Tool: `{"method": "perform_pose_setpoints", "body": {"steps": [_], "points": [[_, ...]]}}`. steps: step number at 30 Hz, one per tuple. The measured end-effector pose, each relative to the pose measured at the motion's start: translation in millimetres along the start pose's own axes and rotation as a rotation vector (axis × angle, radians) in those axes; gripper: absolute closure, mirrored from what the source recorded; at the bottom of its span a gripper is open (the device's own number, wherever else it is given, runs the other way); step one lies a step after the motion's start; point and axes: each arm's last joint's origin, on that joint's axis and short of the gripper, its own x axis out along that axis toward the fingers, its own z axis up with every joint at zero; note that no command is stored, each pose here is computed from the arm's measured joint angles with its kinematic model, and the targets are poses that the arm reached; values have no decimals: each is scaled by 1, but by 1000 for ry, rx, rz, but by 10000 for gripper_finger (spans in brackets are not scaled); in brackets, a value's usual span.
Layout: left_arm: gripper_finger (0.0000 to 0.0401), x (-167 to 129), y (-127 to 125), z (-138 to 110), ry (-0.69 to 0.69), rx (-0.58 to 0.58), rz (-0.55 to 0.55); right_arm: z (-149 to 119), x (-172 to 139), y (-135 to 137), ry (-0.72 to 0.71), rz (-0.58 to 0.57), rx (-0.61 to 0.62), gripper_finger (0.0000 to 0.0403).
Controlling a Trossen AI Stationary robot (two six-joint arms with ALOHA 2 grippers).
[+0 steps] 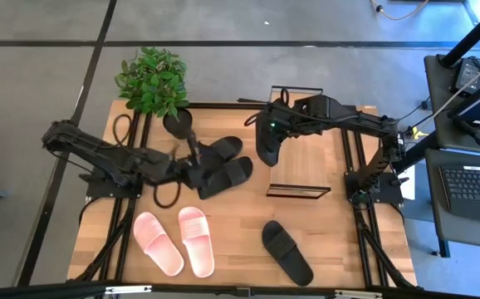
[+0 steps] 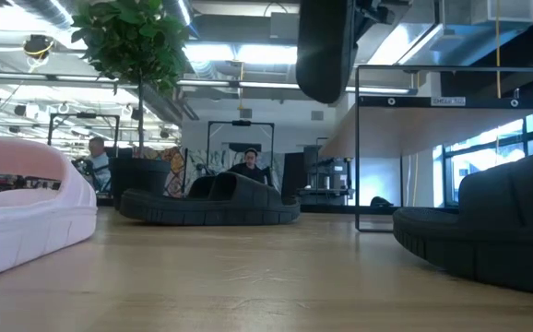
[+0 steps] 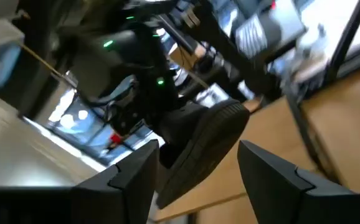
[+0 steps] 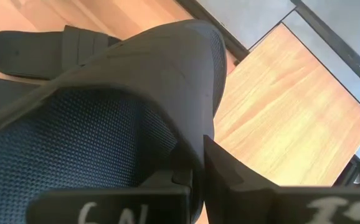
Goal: Pick and place slides into the shelf
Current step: Put the black slide on the shelf
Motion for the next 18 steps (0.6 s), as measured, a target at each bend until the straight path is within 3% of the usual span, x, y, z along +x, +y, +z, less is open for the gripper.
{"method": "perform_pose_setpoints", "body": {"steps": [7, 18], "points": [[190, 29, -31, 22, 97, 292, 12, 0, 0, 0, 10, 11, 25, 390], [190, 61, -45, 42, 173, 330, 71, -4, 5, 0, 63, -19, -1, 390]]}}
